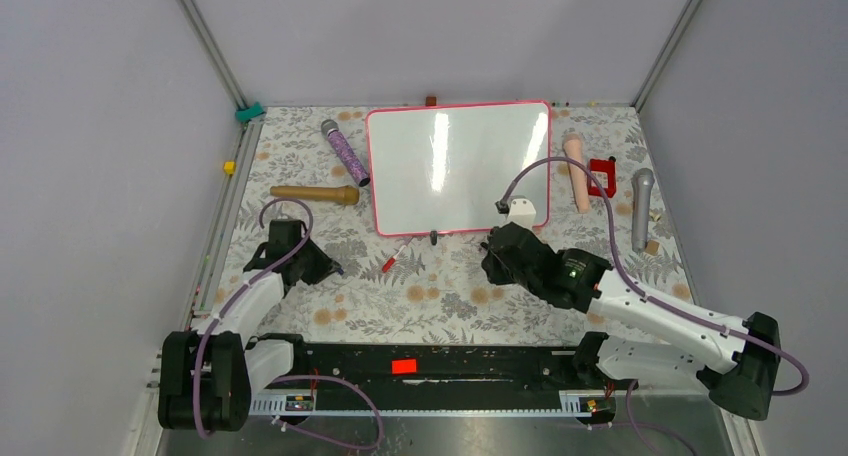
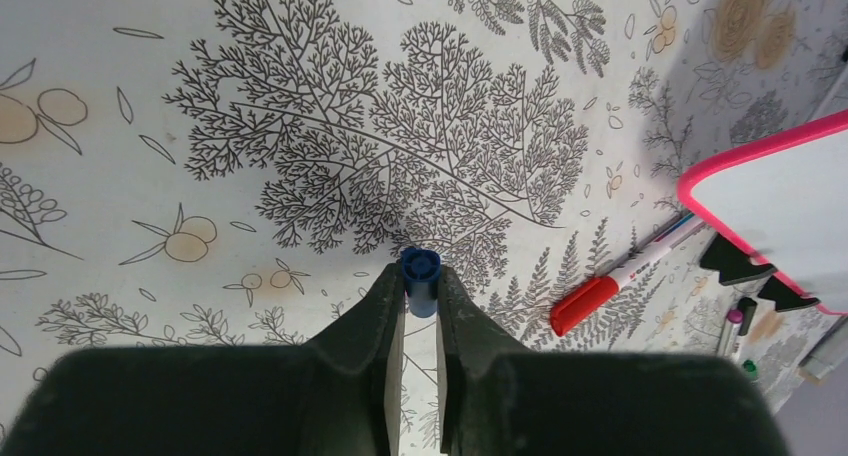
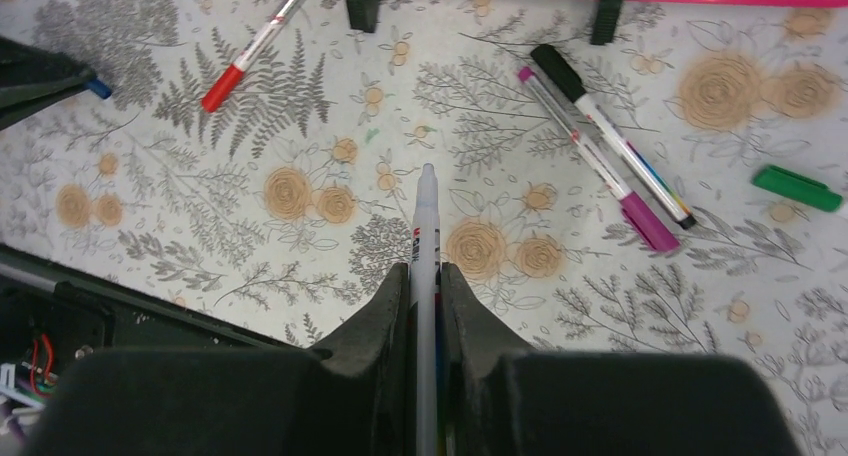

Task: Write a sentence on the whiteboard
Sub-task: Place the pen cap at the center of the board.

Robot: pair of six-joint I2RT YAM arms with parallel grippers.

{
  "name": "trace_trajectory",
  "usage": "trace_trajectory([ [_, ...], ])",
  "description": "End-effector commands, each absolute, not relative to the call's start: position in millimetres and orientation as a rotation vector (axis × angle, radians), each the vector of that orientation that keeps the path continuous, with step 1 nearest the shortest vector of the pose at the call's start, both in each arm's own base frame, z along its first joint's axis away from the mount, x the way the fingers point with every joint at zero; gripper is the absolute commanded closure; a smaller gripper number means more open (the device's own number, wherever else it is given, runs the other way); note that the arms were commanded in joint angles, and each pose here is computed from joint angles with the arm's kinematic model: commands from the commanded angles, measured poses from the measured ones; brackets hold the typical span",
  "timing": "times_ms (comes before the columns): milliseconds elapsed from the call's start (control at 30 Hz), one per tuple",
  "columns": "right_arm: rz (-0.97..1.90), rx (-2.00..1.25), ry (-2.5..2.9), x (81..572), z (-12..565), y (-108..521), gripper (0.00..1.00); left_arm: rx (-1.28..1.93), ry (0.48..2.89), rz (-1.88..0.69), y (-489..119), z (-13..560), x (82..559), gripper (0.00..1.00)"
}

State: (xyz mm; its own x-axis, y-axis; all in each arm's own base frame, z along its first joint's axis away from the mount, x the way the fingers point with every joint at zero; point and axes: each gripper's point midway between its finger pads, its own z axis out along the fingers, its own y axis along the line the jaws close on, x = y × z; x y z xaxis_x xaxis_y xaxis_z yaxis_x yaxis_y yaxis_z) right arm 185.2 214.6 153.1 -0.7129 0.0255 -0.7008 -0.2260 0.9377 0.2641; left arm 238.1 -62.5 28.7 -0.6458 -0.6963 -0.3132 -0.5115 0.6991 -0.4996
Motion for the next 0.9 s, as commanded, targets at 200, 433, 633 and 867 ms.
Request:
trace_trajectory([
  [200, 0.228, 0.028, 2.373, 186.3, 172.8, 179.2, 1.00, -0.822, 2.407, -0.507, -61.5, 44.8, 250.0, 0.62],
  [433, 0.271, 0.137, 2.339, 184.8, 180.6, 172.2, 1.00, -0.726, 2.354, -0.544, -64.5, 68.3, 249.3, 0.32],
  [633, 0.220, 0.086, 2.384, 178.6, 186.0, 166.9, 1.00, -0.692, 2.271, -0.603, -69.2, 91.3, 251.5, 0.01],
  [867, 0.092, 0.051, 2.474, 171.4, 201.3, 159.3, 1.00, -0.565, 2.203, -0.730, -85.6, 119.4, 260.6, 0.01],
])
